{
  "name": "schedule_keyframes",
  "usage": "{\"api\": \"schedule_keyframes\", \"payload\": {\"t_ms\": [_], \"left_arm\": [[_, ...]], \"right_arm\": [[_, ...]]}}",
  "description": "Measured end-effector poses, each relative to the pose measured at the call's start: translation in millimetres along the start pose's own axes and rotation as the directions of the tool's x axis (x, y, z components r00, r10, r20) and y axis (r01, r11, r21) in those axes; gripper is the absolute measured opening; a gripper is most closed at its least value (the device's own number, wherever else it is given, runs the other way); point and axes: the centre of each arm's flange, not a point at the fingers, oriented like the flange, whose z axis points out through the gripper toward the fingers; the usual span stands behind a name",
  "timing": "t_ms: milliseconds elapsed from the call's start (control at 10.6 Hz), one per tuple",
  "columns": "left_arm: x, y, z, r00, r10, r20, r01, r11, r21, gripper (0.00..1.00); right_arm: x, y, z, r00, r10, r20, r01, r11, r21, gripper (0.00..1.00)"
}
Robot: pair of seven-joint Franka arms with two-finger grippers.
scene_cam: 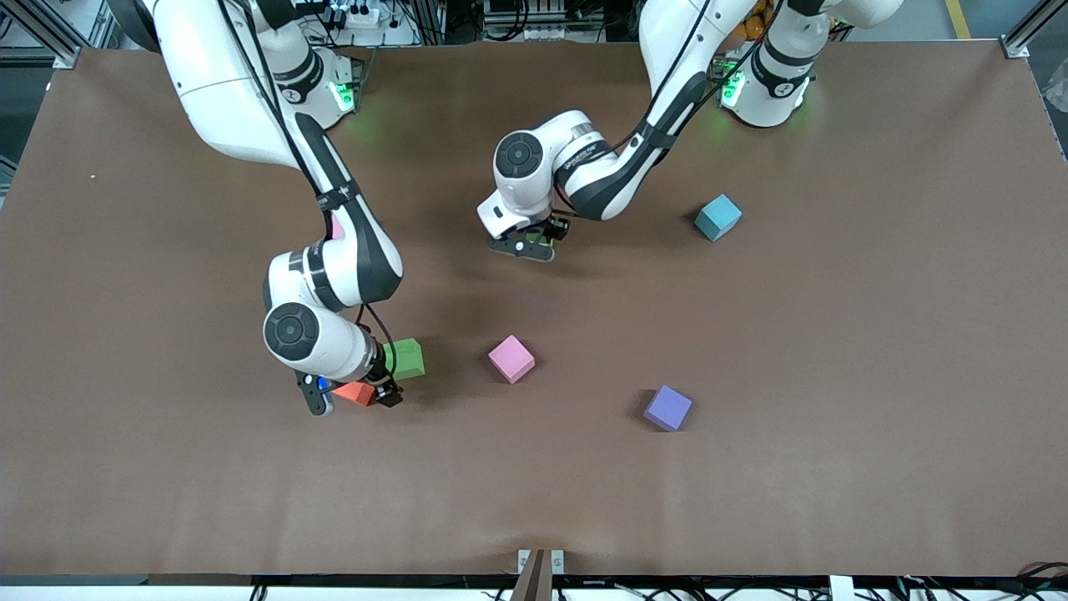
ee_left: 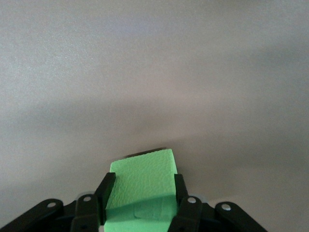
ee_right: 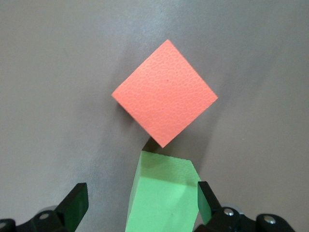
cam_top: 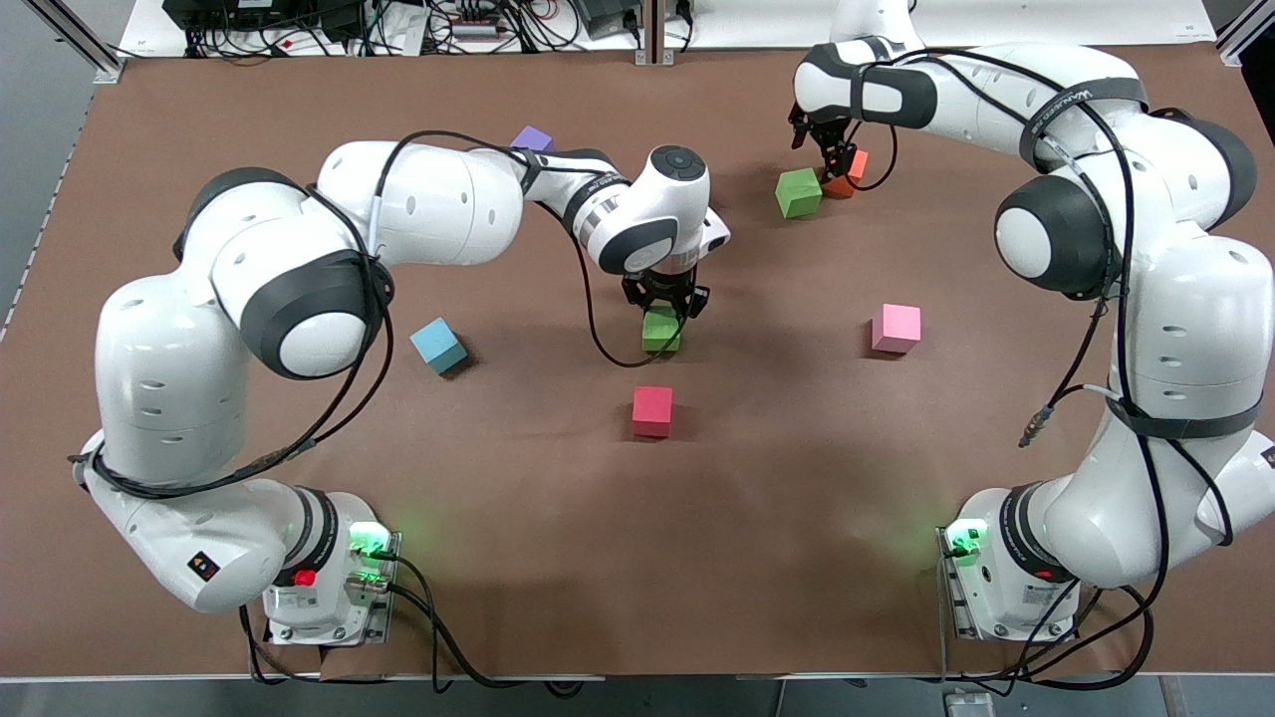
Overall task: Arrange blocks into number 1
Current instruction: 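Grasp the green cube beside the orange cube with the right gripper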
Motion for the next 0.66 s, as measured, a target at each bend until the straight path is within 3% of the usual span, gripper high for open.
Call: {"api": "schedule_keyframes", "payload": {"t_ms": [189,663], "left_arm": [[-10.1,5.2,2.9,1.0,0.016,0.012,-0.016,1.0,0.001,0.53],[-32.0,1.2,9.0,0.999,0.037,0.03,-0.038,0.999,0.02,0.53]], "right_arm": [[1.4,5.4,9.4,1.0,0.008,0.003,-0.008,1.0,-0.016,1.0],[-12.2,14.9,35.9,1.0,0.02,0.018,-0.02,1.0,0.005,1.0]]}}
